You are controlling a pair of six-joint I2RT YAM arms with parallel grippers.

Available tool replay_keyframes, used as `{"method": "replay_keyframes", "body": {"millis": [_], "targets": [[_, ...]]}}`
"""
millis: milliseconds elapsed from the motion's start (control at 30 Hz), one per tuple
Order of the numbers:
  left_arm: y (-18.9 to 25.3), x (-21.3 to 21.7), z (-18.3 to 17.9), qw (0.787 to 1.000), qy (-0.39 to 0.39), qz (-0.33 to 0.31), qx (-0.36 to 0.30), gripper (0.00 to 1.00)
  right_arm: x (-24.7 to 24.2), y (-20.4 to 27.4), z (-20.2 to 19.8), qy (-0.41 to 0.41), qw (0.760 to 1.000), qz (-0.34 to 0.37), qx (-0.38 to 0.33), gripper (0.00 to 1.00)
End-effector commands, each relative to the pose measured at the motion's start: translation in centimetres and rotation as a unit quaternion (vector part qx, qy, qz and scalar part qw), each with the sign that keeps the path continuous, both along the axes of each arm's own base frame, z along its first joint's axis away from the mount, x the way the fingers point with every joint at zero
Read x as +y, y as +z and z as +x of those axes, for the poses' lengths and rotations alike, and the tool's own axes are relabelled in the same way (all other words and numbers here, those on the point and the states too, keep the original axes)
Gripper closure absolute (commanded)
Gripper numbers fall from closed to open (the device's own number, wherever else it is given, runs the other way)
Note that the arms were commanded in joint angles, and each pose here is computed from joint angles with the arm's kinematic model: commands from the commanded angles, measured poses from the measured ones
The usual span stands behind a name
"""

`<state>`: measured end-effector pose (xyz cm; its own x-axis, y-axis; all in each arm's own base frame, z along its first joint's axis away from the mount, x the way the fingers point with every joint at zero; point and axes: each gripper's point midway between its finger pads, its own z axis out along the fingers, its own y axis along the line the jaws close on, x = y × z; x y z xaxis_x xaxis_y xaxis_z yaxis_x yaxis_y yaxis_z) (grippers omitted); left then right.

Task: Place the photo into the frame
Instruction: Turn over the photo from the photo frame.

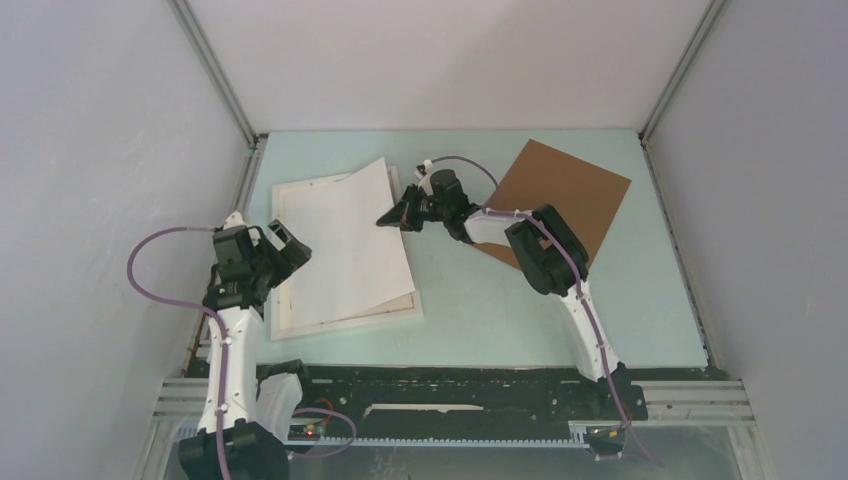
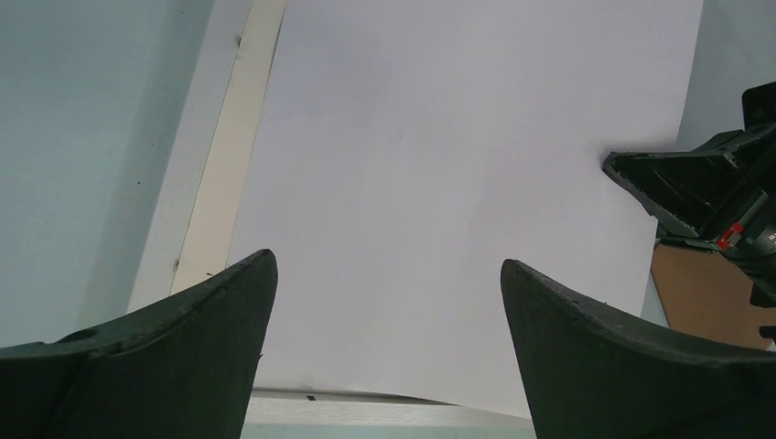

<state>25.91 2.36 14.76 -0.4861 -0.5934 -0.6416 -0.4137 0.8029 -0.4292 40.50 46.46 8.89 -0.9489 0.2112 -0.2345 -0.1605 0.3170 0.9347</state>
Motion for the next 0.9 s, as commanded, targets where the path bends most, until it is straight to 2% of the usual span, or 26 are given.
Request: {"method": "replay_keyframes", "body": {"millis": [0, 867], "targets": [[1.6, 0.2, 0.8, 1.000, -0.002, 0.002, -0.029, 0.00, 1.8, 3.9, 0.4, -0.005, 0.999, 0.026, -0.042, 1.00], [1.9, 0.2, 0.8, 0.999, -0.004, 0.003, -0.033, 0.00, 4.1, 2.3, -0.5, -0.005, 0.998, -0.012, -0.057, 1.00]]}}
